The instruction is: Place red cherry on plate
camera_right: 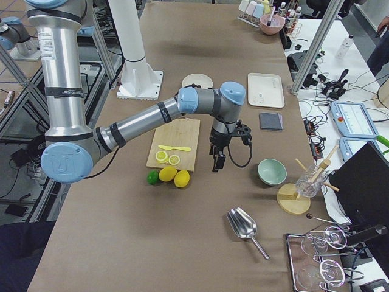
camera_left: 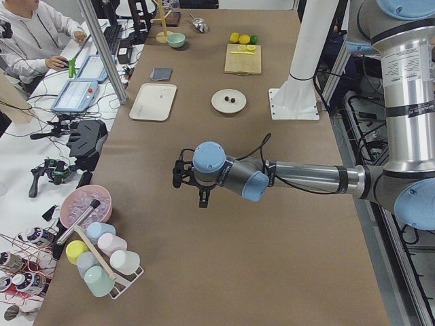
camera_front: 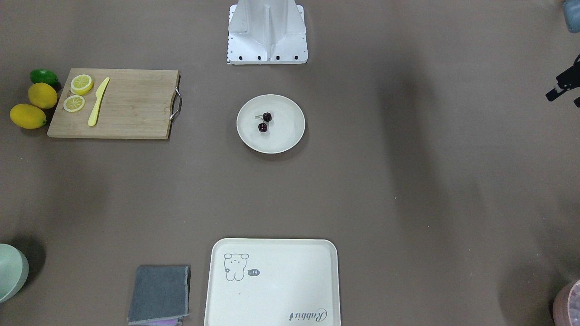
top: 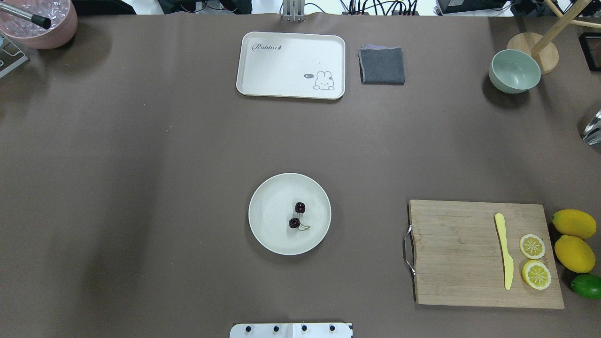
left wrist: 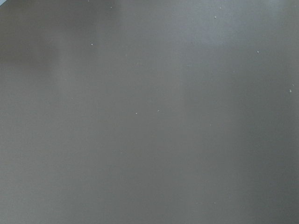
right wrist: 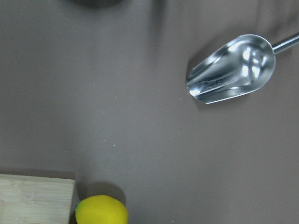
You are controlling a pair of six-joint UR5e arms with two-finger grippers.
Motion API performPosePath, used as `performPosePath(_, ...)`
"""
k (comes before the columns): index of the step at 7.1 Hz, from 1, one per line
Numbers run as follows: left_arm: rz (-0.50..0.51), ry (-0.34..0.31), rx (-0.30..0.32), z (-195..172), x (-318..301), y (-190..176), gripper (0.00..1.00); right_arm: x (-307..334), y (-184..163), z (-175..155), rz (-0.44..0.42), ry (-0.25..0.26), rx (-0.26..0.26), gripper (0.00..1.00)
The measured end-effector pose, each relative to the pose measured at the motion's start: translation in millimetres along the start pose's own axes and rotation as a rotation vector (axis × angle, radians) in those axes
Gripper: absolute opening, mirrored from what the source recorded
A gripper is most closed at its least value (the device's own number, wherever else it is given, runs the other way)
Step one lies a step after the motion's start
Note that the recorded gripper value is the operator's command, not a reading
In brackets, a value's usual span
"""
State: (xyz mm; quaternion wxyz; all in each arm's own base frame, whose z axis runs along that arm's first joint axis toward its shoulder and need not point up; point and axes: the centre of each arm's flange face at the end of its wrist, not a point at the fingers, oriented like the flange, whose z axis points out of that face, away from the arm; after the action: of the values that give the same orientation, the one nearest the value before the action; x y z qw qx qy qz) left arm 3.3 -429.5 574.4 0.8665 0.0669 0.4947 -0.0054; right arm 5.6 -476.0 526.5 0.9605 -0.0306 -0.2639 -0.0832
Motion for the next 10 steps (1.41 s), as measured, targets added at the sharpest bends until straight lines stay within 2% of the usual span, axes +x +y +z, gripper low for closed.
performPosePath(2, 0.007, -0.004, -0.006, 3, -7, 0, 0.97, 65, 29, 29, -0.010, -0.010, 0.048, 1.00)
performPosePath(4, 0.030, -0.014, -0.024, 13, -28, 1, 0.98, 101, 48, 28, 0.006, -0.023, 0.079, 1.00)
performPosePath(5, 0.044, -0.021, -0.032, 17, -44, 2, 0.98, 112, 59, 28, 0.028, -0.055, 0.089, 1.00)
performPosePath(7, 0.039, -0.072, -0.015, 14, -66, 2, 0.97, 127, 84, 32, 0.082, -0.171, 0.109, 1.00)
performPosePath(8, 0.025, -0.104, 0.000, 8, -74, 3, 0.97, 137, 104, 36, 0.119, -0.204, 0.112, 1.00)
performPosePath(10, -0.024, -0.185, 0.021, -4, -93, 4, 0.98, 155, 137, 52, 0.145, -0.227, 0.099, 1.00)
